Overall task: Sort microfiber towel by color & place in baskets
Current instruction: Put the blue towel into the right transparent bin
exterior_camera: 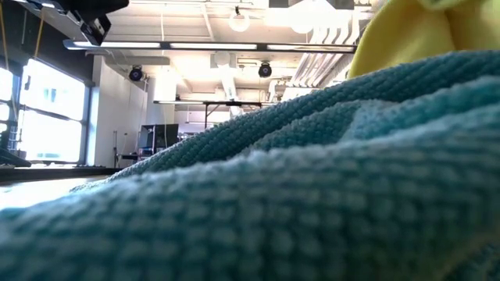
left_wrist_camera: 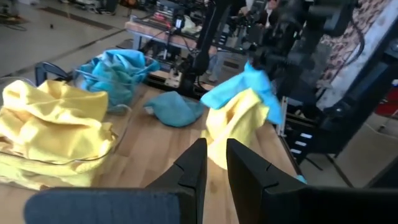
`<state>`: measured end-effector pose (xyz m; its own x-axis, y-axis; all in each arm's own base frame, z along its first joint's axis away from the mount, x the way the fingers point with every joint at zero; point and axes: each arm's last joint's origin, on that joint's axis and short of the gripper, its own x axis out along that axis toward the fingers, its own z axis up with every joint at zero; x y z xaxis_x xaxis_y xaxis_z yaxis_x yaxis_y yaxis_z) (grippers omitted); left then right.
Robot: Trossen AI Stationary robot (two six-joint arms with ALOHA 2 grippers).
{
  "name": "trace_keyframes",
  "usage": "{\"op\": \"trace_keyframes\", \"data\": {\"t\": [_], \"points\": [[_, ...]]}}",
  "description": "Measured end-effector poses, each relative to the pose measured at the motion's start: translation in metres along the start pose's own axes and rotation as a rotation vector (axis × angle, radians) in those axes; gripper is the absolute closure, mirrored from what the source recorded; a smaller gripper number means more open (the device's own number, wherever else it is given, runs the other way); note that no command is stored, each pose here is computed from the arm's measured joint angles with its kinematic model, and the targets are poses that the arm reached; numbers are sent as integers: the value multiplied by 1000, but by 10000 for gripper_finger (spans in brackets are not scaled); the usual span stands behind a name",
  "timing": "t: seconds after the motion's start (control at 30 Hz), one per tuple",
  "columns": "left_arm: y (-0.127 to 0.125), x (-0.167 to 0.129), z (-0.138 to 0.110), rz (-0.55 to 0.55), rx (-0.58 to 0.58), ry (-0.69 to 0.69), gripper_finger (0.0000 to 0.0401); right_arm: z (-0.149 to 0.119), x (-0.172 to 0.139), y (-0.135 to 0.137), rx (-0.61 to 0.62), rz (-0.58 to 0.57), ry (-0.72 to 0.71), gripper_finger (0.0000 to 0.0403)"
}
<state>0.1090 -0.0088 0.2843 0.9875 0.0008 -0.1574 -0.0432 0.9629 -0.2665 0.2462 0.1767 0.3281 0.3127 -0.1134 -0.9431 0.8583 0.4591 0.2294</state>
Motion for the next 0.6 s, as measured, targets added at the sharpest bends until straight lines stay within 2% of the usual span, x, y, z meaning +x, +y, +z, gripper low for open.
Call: {"op": "trace_keyframes", "data": {"t": [0.2,0.4,0.6], "points": [[-1,0,-1,-26,-40,18,351,-10,41,20,-12,-85,-17,351],[-1,0,-1,-26,-39,20,351,-3,82,33,8,-187,-25,350],[-1,0,-1,-27,-39,22,351,10,95,39,-14,-186,17,350]]}}
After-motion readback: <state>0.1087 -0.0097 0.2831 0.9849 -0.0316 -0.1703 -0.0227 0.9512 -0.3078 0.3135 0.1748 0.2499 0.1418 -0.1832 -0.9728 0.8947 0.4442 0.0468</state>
